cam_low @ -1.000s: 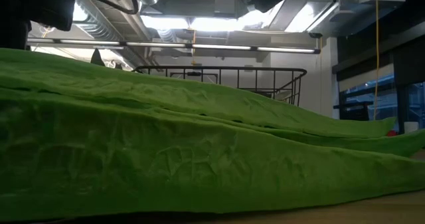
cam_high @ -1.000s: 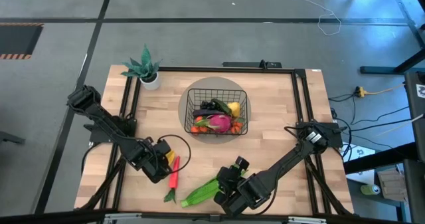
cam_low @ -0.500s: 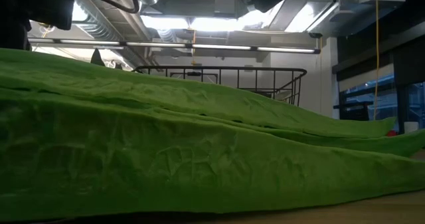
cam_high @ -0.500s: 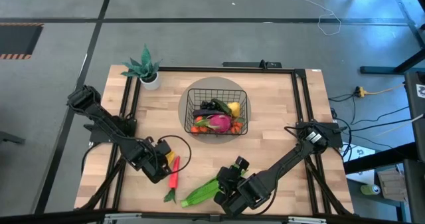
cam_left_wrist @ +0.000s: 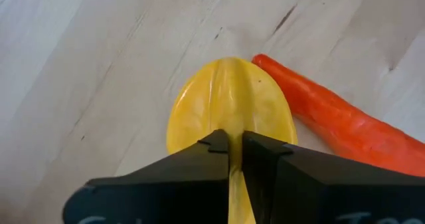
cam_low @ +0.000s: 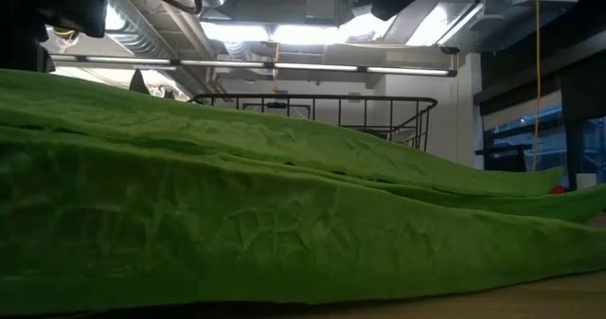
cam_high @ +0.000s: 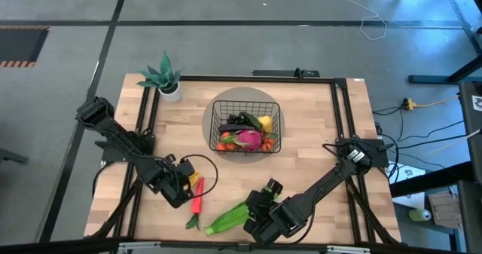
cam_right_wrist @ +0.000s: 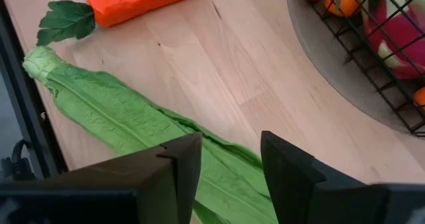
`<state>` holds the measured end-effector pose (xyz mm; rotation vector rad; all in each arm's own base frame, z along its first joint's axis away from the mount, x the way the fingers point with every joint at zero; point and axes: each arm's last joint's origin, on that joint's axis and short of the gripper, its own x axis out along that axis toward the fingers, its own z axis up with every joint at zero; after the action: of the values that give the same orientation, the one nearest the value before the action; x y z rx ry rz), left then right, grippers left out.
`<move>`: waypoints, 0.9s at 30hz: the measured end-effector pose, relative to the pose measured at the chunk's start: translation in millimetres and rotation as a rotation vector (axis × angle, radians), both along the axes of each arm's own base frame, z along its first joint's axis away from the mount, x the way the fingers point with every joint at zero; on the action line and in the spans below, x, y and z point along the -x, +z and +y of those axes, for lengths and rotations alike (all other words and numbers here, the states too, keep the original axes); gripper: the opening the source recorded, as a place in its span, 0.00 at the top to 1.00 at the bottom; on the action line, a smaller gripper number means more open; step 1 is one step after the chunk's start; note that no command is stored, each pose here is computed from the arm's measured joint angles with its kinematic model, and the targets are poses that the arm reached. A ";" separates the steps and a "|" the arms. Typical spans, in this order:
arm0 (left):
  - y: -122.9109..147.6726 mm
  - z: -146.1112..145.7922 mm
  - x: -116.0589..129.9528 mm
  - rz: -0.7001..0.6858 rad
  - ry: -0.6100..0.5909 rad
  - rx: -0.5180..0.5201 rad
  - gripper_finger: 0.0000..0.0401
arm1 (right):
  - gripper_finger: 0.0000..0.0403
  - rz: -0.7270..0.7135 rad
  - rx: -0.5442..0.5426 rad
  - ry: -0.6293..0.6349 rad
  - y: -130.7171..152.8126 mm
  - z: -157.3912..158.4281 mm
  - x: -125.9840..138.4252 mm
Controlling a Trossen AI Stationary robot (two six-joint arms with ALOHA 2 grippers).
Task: Build produce basket
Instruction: Put the star fruit into the black wire basket
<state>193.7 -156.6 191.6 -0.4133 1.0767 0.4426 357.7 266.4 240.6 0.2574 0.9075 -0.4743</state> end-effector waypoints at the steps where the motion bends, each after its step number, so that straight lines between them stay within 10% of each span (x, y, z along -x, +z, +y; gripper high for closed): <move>1: 2.3 -1.3 -0.8 -0.004 -0.011 0.002 0.99 | 0.64 0.000 0.000 0.001 -0.1 0.4 0.3; 16: 112.3 -34.5 -28.7 -0.369 -0.349 -0.226 0.99 | 0.64 -0.006 -0.005 0.000 0.2 1.3 0.3; 27: 153.0 -1.4 -55.5 -0.452 -0.254 -0.605 0.99 | 0.64 -0.019 -0.015 0.004 0.6 3.6 0.2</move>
<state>249.2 -158.0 344.5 0.1595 0.5061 0.4007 357.6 270.0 241.2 0.2737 0.8928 -0.4609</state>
